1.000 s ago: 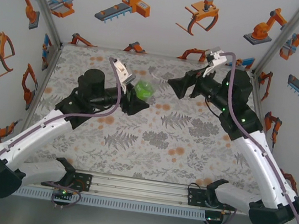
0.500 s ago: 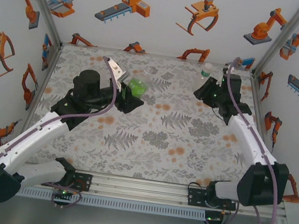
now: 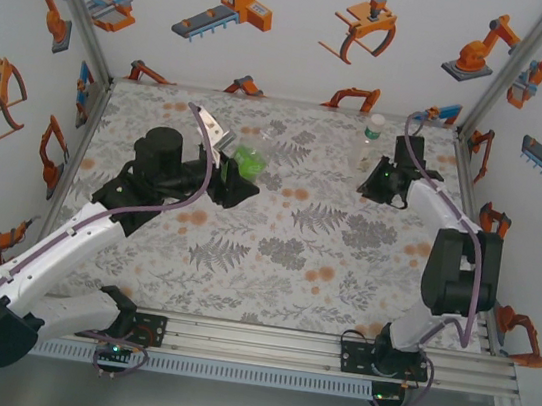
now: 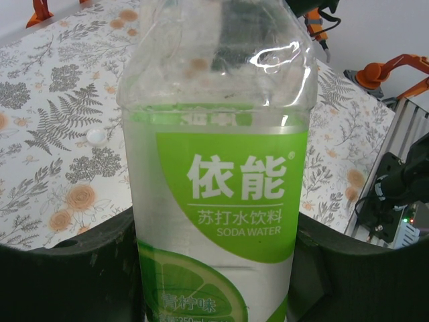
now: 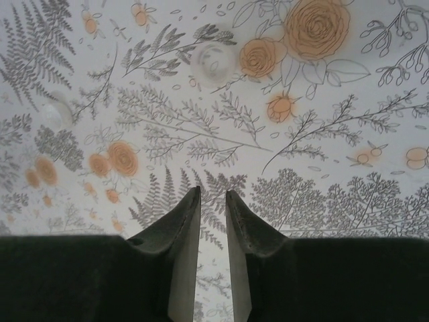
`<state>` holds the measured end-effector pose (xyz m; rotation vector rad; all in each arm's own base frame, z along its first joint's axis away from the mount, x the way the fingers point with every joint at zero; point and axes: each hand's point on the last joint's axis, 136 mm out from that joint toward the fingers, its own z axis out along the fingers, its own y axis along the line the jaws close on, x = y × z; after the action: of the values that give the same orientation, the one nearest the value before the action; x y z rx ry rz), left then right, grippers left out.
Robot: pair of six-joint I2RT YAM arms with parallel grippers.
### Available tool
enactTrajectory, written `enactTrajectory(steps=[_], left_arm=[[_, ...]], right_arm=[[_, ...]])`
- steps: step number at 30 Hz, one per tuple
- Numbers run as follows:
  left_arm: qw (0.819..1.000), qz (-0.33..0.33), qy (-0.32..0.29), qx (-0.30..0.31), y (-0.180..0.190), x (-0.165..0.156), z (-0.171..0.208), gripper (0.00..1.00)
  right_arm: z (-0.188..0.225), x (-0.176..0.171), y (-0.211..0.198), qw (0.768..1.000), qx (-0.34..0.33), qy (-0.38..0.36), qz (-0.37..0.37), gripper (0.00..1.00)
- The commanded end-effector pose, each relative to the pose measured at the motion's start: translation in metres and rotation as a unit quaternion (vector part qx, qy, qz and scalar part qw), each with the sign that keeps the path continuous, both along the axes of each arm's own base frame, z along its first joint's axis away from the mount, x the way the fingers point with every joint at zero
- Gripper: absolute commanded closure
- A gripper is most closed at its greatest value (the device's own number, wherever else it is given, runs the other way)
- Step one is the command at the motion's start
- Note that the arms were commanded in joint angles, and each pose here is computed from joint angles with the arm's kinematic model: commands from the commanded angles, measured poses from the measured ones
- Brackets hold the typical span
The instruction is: Screw on the bottle caps
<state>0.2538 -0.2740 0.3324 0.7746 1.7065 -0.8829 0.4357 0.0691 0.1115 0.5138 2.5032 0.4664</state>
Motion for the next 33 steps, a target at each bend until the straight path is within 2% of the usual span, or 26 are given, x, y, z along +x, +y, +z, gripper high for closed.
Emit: enactTrajectory(steps=[1,12,33], left_arm=[[1.0,-0.007,0.0,-0.018,0.001,-0.004,0.013,1.0],[1.0,-0.007,0.006,-0.015,0.002,-0.005,0.014,1.0],[1.0,0.001,0.023,-0.008,0.004,-0.005,0.002,1.0]], right_arm=[[-0.003,0.02,-0.006,1.0,-0.011,-0.018,-0.015,0.76],[-0.029,0.045,-0.017,0.996,-0.019,-0.032,-0.079,0.73],[-0.048,0.071,-0.005,0.995,-0.03,-0.026,-0.087,0.73]])
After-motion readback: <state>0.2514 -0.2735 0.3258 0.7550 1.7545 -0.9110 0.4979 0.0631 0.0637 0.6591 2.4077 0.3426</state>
